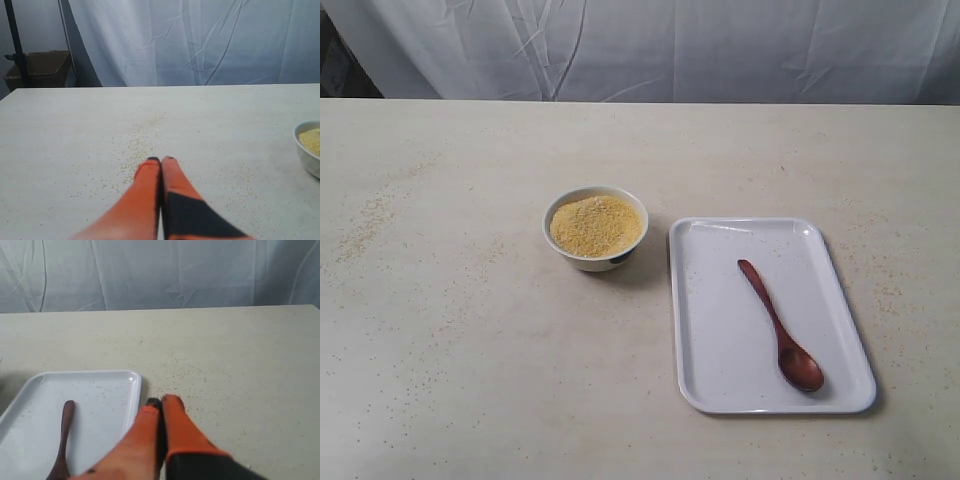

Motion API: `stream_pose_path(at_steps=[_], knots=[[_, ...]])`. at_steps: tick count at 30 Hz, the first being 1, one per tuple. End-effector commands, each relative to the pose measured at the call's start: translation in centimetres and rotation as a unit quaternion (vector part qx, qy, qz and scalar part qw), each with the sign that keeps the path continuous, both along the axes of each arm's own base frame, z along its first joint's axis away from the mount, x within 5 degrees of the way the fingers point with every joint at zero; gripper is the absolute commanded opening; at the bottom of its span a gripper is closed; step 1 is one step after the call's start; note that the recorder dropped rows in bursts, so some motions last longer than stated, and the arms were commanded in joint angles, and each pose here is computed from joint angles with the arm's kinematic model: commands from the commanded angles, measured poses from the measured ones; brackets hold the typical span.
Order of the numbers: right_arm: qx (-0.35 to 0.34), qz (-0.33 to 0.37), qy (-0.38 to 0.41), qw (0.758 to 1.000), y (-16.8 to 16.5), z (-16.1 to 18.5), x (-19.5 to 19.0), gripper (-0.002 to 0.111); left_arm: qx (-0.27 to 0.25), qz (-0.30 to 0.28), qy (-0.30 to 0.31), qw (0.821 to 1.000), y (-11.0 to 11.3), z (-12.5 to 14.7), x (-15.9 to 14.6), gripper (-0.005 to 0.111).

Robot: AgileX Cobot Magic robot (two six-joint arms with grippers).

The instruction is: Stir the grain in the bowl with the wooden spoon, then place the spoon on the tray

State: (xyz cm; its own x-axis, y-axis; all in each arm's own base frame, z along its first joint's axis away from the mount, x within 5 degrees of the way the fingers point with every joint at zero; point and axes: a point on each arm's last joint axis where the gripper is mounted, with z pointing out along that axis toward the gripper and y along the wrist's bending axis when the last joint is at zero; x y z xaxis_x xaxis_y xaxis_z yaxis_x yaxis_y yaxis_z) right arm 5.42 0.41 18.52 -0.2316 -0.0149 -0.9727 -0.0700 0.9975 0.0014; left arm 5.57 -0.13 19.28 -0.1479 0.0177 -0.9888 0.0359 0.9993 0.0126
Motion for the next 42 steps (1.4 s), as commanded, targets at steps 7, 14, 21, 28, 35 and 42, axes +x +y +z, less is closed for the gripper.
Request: stream_pose_path(at_steps=[7, 14, 21, 28, 35, 42], knots=[[0.002, -0.025, -0.009, 1.0, -0.26, 0.05, 0.02, 0.002, -0.003, 0.0, -0.003, 1.0, 0.0, -0.06, -0.02, 0.0], [0.002, -0.026, -0.009, 1.0, -0.27, 0.05, 0.02, 0.002, -0.003, 0.0, -0.003, 1.0, 0.0, -0.06, -0.02, 0.0], [0.004, -0.026, -0.009, 1.0, -0.27, 0.05, 0.02, 0.002, -0.003, 0.0, -0.003, 1.0, 0.0, -0.06, -0.02, 0.0], [0.004, -0.026, -0.009, 1.0, -0.27, 0.05, 0.02, 0.002, -0.003, 0.0, -0.003, 1.0, 0.0, -0.06, -0.02, 0.0], [0.004, -0.026, -0.009, 1.0, -0.27, 0.05, 0.02, 0.002, -0.003, 0.0, -0.003, 1.0, 0.0, -0.06, -0.02, 0.0], [0.004, -0.026, -0.009, 1.0, -0.27, 0.05, 0.02, 0.002, -0.003, 0.0, -0.003, 1.0, 0.0, -0.06, -0.02, 0.0]])
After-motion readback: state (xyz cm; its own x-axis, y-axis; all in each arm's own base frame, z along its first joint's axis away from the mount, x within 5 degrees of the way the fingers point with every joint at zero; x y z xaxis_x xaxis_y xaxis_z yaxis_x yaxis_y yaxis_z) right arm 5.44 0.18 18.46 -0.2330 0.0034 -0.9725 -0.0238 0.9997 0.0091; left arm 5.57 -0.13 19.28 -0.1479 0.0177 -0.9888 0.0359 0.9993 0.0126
